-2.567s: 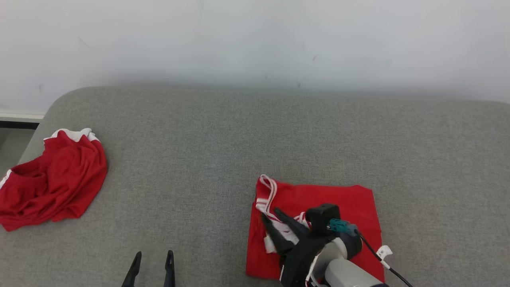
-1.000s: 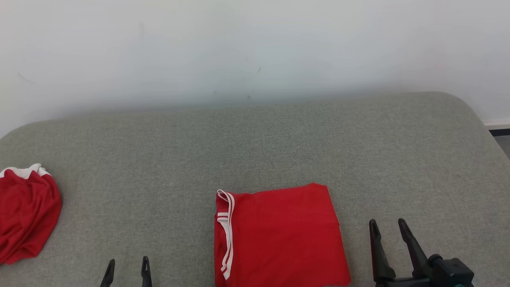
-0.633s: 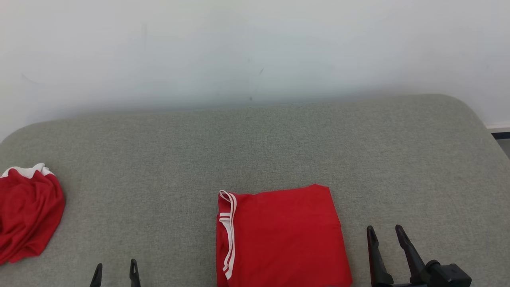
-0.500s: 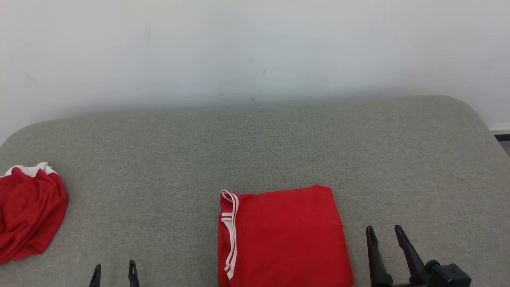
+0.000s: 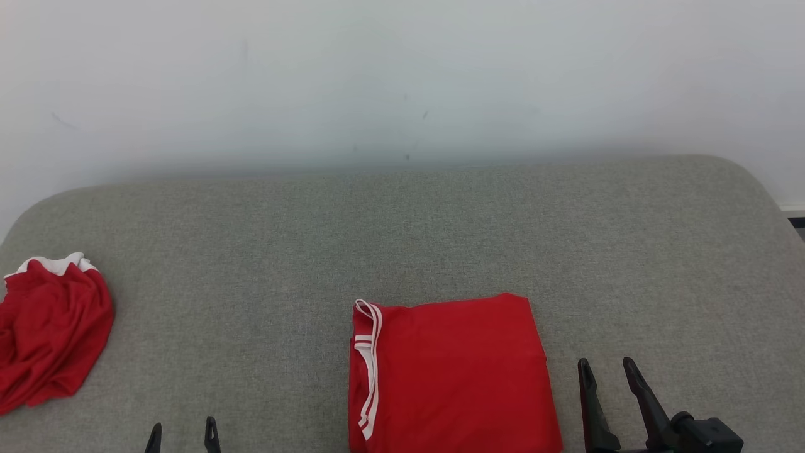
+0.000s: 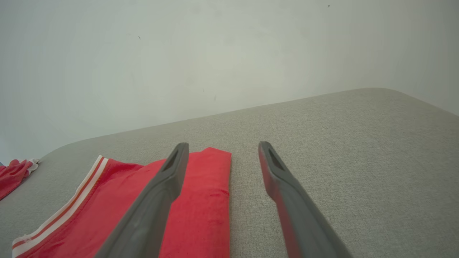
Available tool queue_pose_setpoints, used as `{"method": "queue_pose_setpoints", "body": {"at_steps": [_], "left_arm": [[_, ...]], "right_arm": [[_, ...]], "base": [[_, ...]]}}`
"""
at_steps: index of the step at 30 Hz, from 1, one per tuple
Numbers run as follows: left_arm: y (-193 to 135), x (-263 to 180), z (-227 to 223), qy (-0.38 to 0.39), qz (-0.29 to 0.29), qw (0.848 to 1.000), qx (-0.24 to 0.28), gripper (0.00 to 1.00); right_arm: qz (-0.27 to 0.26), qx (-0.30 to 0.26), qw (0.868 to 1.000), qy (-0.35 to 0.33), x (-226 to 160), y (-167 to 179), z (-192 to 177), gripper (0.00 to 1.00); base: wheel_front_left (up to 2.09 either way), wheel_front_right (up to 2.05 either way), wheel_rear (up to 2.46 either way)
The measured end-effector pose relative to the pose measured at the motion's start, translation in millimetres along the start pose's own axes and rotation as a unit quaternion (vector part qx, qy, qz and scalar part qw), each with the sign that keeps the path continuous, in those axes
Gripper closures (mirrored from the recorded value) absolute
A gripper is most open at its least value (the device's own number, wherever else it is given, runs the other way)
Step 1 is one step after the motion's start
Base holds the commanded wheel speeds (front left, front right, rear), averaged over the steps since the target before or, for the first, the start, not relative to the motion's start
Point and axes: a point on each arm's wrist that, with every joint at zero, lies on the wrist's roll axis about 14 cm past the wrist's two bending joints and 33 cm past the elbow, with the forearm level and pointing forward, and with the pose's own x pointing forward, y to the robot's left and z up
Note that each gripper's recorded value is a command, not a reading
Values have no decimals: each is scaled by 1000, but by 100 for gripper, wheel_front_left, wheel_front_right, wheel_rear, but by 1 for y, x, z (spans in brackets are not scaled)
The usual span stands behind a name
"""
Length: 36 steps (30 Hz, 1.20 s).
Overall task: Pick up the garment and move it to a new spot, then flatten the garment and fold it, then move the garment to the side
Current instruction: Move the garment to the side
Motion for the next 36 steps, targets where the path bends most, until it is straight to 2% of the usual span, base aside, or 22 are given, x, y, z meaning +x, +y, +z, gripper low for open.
{"method": "queue_pose_setpoints", "body": {"at_steps": [30, 36], "left_arm": [[4, -2, -1, 2, 7, 1000, -4, 0], [4, -2, -4, 7, 7, 1000, -5, 0]], "right_arm": [[-1, -2, 1000, 12, 1, -1, -7, 0], [2, -7, 1000, 18, 14, 0, -11, 0]], "base": [[0, 0, 0], [0, 0, 0]]}}
